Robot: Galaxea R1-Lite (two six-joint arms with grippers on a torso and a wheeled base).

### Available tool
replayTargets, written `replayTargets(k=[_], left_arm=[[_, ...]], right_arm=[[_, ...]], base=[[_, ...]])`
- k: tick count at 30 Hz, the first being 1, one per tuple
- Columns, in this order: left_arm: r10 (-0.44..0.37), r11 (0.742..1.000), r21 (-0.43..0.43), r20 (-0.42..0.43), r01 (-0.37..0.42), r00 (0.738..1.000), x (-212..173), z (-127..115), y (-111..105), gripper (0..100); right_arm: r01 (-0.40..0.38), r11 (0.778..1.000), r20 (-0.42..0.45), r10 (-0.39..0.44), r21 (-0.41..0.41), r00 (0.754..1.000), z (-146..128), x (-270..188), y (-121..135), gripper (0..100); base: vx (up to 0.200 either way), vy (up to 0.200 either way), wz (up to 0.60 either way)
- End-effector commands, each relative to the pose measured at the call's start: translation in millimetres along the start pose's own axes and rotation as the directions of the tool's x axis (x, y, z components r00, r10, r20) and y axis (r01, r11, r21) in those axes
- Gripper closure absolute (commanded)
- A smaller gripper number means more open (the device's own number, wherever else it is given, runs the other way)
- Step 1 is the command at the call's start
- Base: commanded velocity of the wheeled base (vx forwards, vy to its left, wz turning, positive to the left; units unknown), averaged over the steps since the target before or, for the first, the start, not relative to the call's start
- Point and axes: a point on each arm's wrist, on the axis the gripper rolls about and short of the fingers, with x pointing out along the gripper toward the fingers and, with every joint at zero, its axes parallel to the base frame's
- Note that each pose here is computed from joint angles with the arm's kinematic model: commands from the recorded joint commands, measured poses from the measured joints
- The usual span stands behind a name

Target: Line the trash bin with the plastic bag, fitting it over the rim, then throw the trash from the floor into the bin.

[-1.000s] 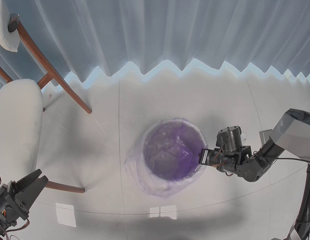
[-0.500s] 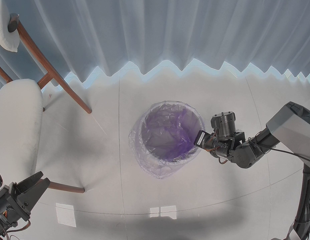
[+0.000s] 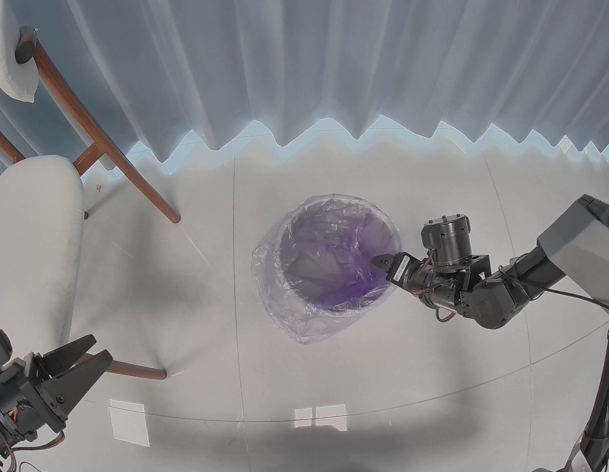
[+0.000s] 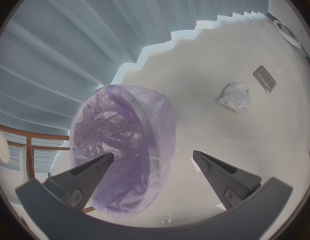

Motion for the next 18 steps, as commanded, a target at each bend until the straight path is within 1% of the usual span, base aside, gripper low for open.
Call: replayTargets(k=[1,4,6,7,8,9,10,11,12,13,14,16,17,18], left_arm=[[0.018,1.000,0.026,-0.133,-0.015,0.991,32.4,5.6,6.4,0],[0.028,0.999,0.051,-0.198,-0.018,0.980,58.3,9.3,12.8,0],[0.008,1.000,0.031,-0.236,-0.001,0.972,75.4,11.1,12.6,0],[-0.003,1.000,0.001,-0.261,0.004,0.965,89.4,12.1,12.6,0],[-0.005,1.000,-0.003,-0.265,0.004,0.964,91.1,11.8,12.8,0],[-0.011,0.999,-0.040,-0.281,0.000,0.960,104.6,13.5,13.4,0],[-0.015,0.996,-0.092,-0.314,-0.015,0.949,123.2,11.7,15.0,0],[-0.014,0.993,-0.115,-0.337,-0.027,0.941,134.4,8.2,16.9,0],[-0.014,0.993,-0.116,-0.341,-0.028,0.940,136.1,7.4,17.0,0],[0.011,0.989,-0.130,-0.397,-0.069,0.918,153.7,-4.5,26.9,0],[0.028,0.986,-0.135,-0.437,-0.096,0.899,162.7,-14.2,34.3,0],[0.058,0.979,-0.139,-0.499,-0.146,0.864,177.2,-32.9,50.0,0],[0.069,0.976,-0.140,-0.519,-0.164,0.852,182.9,-42.0,58.0,0],[0.069,0.976,-0.140,-0.519,-0.164,0.852,182.9,-42.0,58.0,0]], right_arm=[[-0.012,1.000,0.016,0.012,0.005,1.000,11.8,-44.3,1.6,0],[-0.004,1.000,0.021,0.004,0.003,1.000,11.1,-68.0,-4.7,0],[0.004,1.000,0.025,-0.005,0.003,1.000,9.7,-80.9,-9.0,0],[0.009,1.000,0.027,-0.009,0.003,1.000,7.9,-89.3,-12.7,0],[0.010,1.000,0.024,-0.010,0.001,1.000,6.8,-90.3,-13.2,0],[0.012,1.000,0.020,-0.012,-0.002,1.000,3.8,-97.1,-16.2,0],[0.019,1.000,0.023,-0.019,-0.008,1.000,0.5,-106.2,-19.1,0],[0.024,1.000,0.030,-0.024,-0.011,0.999,-1.1,-111.5,-20.3,0],[0.027,1.000,0.031,-0.027,-0.011,0.999,-1.4,-112.0,-20.8,0],[0.022,1.000,0.051,-0.022,-0.009,0.998,-3.6,-119.8,-20.4,0],[0.015,1.000,0.059,-0.015,-0.006,0.998,-4.9,-123.9,-21.0,0],[0.001,1.000,0.077,0.000,-0.002,0.997,-6.4,-130.6,-24.2,0],[-0.012,1.000,0.088,0.012,0.000,0.996,-6.2,-133.6,-24.8,0],[-0.012,1.000,0.088,0.012,0.000,0.996,-6.2,-133.6,-24.8,0]], base=[[0.000,0.000,0.00],[0.000,0.000,0.00],[0.000,0.000,0.00],[0.000,0.000,0.00],[0.000,0.000,0.00],[0.000,0.000,0.00],[0.000,0.000,0.00],[0.000,0.000,0.00],[0.000,0.000,0.00],[0.000,0.000,0.00],[0.000,0.000,0.00],[0.000,0.000,0.00],[0.000,0.000,0.00],[0.000,0.000,0.00]])
